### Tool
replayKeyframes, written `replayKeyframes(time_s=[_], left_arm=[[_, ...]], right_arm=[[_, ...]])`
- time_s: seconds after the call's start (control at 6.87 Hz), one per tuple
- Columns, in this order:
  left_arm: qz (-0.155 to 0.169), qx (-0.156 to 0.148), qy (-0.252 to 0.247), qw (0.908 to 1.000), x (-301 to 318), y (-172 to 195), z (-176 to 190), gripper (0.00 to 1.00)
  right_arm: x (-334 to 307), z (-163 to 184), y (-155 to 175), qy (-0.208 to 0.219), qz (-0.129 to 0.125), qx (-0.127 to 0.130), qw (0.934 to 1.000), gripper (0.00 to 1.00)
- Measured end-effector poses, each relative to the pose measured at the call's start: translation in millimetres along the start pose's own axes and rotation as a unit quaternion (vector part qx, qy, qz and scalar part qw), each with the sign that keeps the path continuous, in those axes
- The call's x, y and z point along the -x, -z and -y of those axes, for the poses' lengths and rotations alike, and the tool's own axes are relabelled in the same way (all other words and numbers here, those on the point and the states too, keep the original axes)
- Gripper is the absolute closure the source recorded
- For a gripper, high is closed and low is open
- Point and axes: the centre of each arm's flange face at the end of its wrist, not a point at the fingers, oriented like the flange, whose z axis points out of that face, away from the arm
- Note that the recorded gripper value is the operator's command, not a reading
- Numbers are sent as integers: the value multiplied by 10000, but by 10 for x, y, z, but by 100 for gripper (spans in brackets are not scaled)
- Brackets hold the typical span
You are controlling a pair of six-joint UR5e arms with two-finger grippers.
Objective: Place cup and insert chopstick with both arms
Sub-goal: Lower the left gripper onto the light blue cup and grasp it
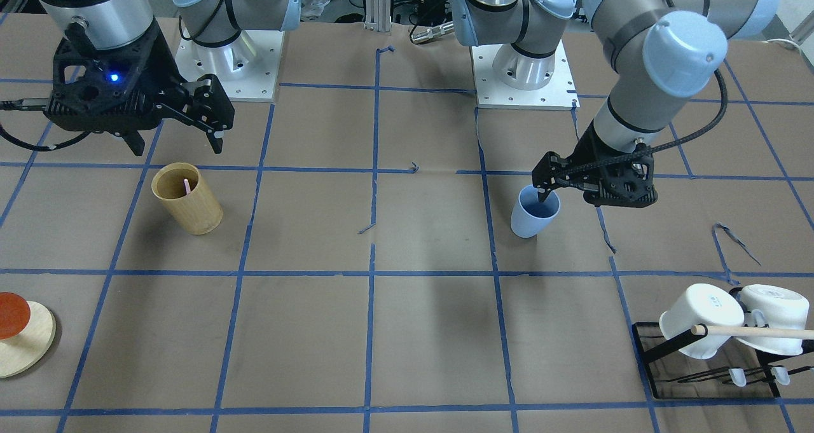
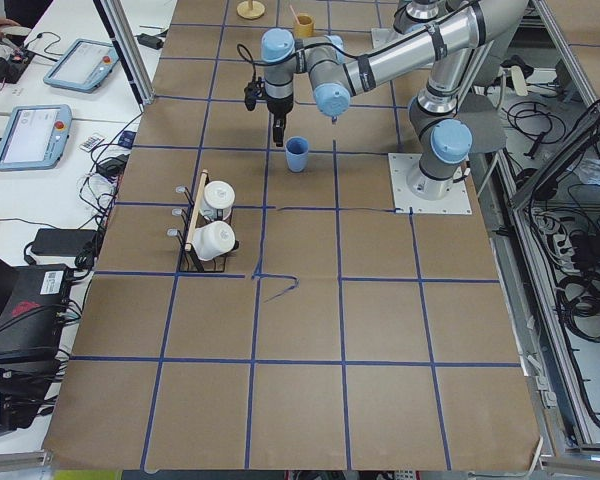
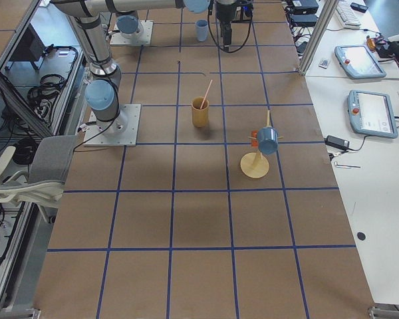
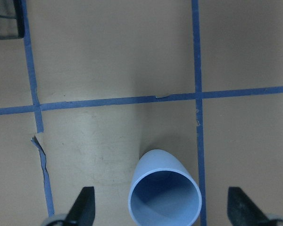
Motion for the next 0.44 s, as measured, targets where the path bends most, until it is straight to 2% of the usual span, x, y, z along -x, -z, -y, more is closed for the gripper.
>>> replayKeyframes(time_s=[0.15, 0.44], left_arm=[[-46, 179, -23, 9998, 42, -208, -41, 0], [-89, 370, 32, 9993, 188, -387, -116, 1]], right_arm=[[-1, 0, -2, 0, -3, 2, 10000, 0], [0, -1, -3, 1, -4, 3, 10000, 0]])
